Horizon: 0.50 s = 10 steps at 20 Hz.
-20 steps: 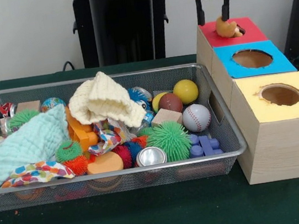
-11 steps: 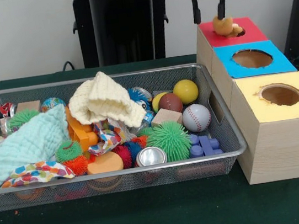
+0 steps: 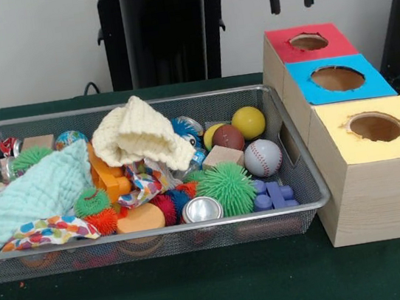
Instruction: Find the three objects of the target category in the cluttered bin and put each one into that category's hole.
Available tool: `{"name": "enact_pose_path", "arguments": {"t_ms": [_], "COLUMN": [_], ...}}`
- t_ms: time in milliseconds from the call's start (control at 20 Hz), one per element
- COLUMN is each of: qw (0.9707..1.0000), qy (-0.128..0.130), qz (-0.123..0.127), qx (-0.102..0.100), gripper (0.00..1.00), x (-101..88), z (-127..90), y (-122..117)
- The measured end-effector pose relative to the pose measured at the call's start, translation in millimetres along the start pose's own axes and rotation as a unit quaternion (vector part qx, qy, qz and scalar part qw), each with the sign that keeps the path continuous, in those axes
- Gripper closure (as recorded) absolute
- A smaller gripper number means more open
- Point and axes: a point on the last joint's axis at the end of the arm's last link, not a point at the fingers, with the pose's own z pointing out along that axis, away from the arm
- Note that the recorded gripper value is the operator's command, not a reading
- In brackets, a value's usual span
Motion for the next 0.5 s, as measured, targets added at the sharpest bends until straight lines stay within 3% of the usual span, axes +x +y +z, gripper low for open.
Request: {"name": "enact_pose_path", "arguments": {"t_ms": [250,500], "qw": [0.9995,0.9994], "qy": [0.003,0.006], "qz": [0.022,0.025], "qx": [-0.02,-0.024], "gripper": [0.0,0.0], "x": [-3.6,-0.5], "z": [-7.0,-7.2], "y": [12.5,16.1]}}
